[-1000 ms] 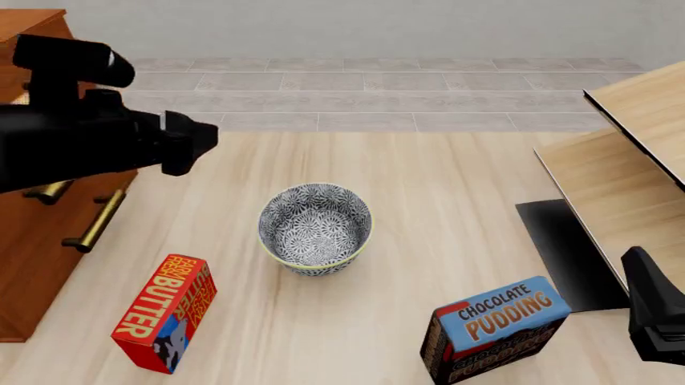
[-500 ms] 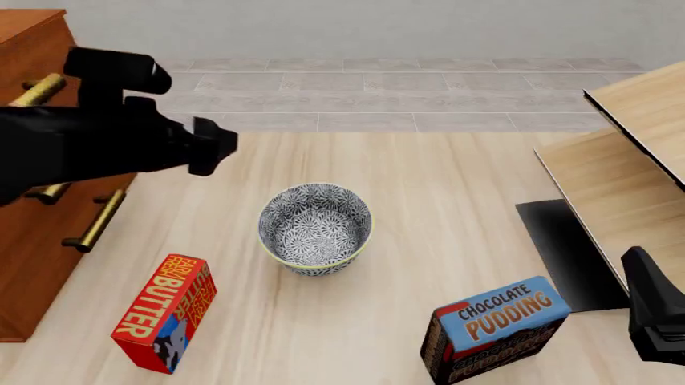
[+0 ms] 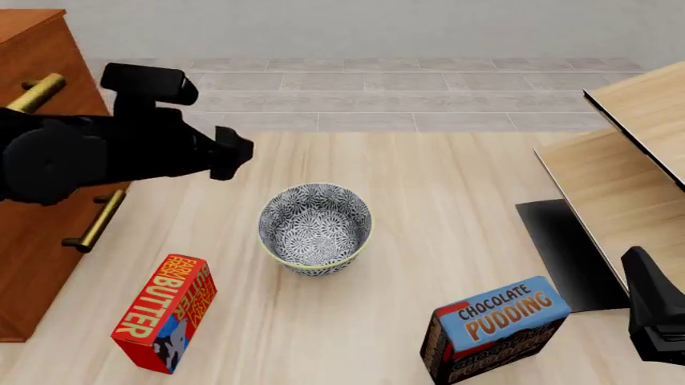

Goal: Close the top drawer of the cabinet and put the bowl on top of it.

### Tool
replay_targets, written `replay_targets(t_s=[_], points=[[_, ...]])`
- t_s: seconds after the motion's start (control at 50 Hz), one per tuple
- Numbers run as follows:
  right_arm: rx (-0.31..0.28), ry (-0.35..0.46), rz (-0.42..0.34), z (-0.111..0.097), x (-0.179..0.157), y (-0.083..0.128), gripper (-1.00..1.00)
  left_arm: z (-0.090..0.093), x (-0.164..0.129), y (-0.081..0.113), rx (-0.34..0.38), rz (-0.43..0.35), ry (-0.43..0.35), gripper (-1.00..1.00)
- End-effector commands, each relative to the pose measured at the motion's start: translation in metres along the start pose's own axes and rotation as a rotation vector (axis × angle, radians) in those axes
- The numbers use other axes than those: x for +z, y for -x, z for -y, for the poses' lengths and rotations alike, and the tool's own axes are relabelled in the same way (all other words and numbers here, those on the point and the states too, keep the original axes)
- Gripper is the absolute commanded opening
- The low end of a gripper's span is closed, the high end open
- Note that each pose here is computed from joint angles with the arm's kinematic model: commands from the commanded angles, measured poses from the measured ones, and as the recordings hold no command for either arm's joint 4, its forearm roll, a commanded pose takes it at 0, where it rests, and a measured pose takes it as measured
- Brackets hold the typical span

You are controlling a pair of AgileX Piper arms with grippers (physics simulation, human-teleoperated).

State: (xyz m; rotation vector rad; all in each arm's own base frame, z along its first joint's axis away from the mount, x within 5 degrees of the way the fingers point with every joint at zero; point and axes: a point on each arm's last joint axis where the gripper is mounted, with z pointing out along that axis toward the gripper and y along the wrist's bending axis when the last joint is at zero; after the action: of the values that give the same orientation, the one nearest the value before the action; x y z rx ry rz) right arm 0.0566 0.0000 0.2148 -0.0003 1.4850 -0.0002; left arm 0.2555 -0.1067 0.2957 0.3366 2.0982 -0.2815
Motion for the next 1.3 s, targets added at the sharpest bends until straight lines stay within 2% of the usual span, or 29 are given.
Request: replay_targets(t_s=[0.02, 1.3], points=[[0.000, 0.000, 0.000, 0.000, 0.000, 0.000, 1.00, 0.000, 0.014, -0.006, -0.011, -0.020, 0.000, 1.00], [0.000, 0.000, 0.000, 0.000, 0.000, 0.000, 1.00, -0.004, 0.059, -0.035, -0.063, -0.075, 0.012, 1.00]])
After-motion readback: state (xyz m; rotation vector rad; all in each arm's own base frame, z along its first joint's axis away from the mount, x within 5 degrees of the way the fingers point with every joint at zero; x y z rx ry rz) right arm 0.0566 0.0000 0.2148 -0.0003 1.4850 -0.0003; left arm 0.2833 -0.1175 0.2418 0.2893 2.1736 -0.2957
